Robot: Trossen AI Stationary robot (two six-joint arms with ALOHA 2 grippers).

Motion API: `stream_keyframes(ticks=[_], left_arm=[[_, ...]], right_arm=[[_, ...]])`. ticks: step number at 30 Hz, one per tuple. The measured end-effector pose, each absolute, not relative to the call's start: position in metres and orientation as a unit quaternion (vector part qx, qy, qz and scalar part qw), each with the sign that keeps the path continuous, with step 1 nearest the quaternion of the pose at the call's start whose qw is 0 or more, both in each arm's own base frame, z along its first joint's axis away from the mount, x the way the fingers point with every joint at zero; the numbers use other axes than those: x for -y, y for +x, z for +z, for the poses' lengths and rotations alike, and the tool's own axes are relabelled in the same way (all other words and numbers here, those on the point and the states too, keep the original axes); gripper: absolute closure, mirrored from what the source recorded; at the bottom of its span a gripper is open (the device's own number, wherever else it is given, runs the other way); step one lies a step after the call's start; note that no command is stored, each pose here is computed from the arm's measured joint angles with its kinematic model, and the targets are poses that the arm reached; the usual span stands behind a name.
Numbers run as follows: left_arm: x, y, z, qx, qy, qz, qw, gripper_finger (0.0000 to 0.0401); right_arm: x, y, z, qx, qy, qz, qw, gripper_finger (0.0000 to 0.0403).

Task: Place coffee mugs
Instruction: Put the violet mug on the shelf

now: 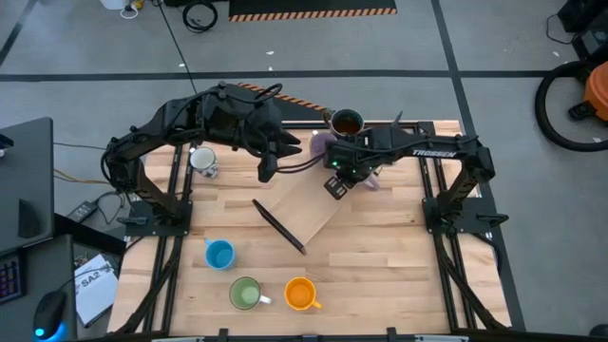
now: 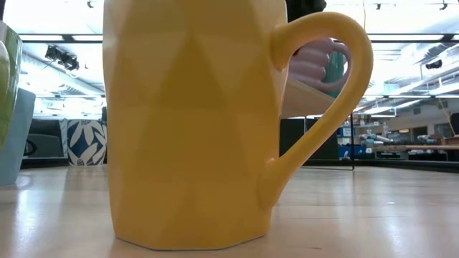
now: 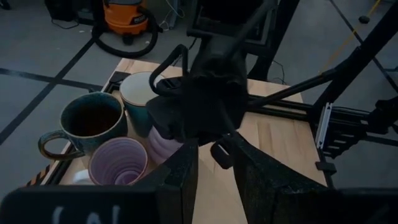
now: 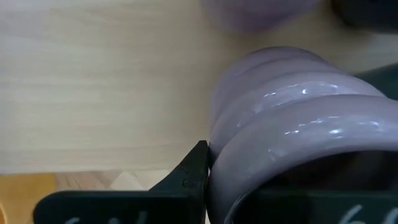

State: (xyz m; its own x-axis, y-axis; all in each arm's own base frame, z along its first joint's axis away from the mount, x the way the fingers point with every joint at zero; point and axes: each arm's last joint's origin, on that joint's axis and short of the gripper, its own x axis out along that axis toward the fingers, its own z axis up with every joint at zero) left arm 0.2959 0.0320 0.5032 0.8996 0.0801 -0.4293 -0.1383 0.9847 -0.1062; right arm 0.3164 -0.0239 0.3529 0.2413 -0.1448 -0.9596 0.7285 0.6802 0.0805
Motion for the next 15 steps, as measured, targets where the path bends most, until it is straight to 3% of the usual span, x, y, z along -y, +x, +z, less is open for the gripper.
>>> stream_keyframes(ticks=[15], left_arm=[[-0.0311,0.2959,0.5032,-0.218,-0.059,0.051,0.973,0.0296]], right_arm=[[0.0339,0.3169,0.3537,-0.526,0.285,-0.311,0.739,0.0291]])
